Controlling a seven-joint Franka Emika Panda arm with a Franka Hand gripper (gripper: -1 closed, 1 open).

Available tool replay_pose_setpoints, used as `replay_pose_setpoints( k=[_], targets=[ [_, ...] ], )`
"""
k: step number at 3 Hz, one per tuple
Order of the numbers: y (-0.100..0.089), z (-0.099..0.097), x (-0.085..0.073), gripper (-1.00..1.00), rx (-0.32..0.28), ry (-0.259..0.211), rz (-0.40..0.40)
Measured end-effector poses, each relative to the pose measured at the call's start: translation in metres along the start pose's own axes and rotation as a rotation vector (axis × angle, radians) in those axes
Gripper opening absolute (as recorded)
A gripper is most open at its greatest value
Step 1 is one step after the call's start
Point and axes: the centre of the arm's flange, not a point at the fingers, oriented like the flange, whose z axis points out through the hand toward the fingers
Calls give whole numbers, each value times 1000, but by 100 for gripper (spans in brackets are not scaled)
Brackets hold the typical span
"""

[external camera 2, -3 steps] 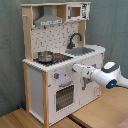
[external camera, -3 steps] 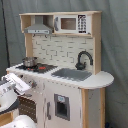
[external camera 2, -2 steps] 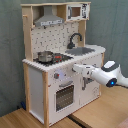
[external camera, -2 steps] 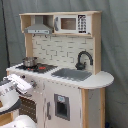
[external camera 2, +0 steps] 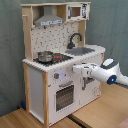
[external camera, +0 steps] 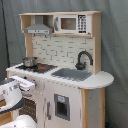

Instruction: Play with the kitchen

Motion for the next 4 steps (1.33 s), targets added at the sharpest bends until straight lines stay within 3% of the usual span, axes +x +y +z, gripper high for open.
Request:
replay_pose_setpoints(
  k=[3, 4],
  targets=[
    [-32, 20, 12, 100, 35, 185, -91],
    [-29, 29, 18, 100, 24, 235, -124]
  ],
)
